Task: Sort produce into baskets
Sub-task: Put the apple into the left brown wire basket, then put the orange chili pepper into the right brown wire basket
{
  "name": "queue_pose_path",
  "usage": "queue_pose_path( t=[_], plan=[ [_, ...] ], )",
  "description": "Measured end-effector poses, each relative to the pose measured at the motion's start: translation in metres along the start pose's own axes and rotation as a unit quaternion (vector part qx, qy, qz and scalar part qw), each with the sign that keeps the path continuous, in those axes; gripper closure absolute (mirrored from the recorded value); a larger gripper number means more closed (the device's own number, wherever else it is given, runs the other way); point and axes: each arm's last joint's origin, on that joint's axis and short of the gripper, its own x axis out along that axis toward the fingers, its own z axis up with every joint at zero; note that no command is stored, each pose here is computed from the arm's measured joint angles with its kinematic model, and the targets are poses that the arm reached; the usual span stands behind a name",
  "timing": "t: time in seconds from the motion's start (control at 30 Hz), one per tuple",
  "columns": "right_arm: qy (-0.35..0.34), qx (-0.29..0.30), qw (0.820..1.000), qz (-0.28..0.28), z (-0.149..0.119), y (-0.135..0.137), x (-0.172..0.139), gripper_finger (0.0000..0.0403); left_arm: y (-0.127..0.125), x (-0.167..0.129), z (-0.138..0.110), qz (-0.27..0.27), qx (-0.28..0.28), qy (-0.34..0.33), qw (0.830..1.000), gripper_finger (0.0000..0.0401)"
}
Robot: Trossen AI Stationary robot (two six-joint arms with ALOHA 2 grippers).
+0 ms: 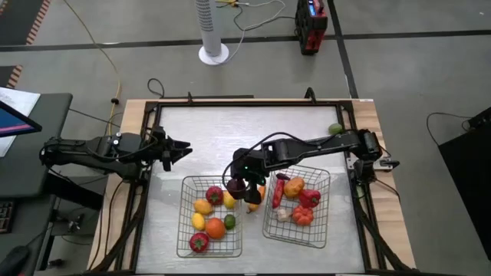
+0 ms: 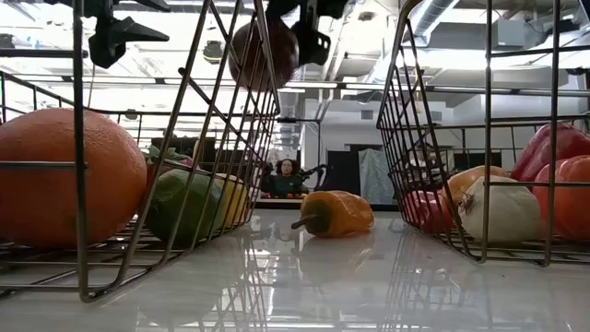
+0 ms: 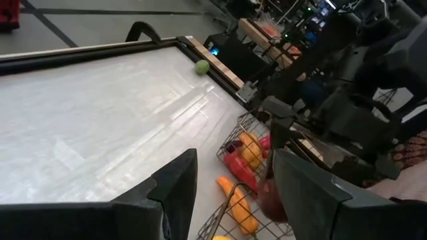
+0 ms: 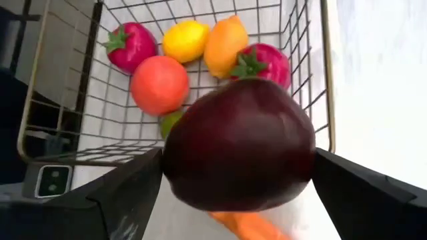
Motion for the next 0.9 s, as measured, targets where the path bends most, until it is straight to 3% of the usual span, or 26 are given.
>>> queue_pose_path(
  t=[0.17,0.23,0.33,0.5,0.63,0.77,0.9],
  plan=[
    [-0.028,-0.003,0.999,0.015,0.010,-0.001,-0.005,0.0003,0.000,0.000,0.000,0.000,-0.008,0.000,1.000,0.0218],
    [-0.069,-0.032,0.997,0.004,0.021,0.007,-0.014,0.0003,0.000,0.000,0.000,-0.004,-0.012,0.003,1.000,0.0218],
    [-0.076,-0.074,0.994,-0.012,0.022,0.009,-0.017,0.0003,0.000,0.000,0.000,-0.004,-0.013,0.004,1.000,0.0218],
    [-0.059,-0.051,0.996,-0.037,0.019,0.002,-0.013,0.0003,-0.001,0.000,-0.001,-0.011,-0.019,0.011,1.000,0.0218],
    [0.033,-0.095,0.994,-0.042,-0.001,0.003,-0.006,0.0003,-0.001,0.000,-0.001,-0.013,-0.020,0.013,1.000,0.0218],
    [0.124,-0.099,0.985,-0.066,-0.021,0.003,0.010,0.0003,-0.001,0.000,-0.001,-0.016,-0.020,0.016,1.000,0.0218],
    [0.154,-0.098,0.981,-0.070,-0.027,0.005,0.021,0.0005,-0.001,0.000,-0.001,-0.016,-0.015,0.016,1.000,0.0218]
  ],
)
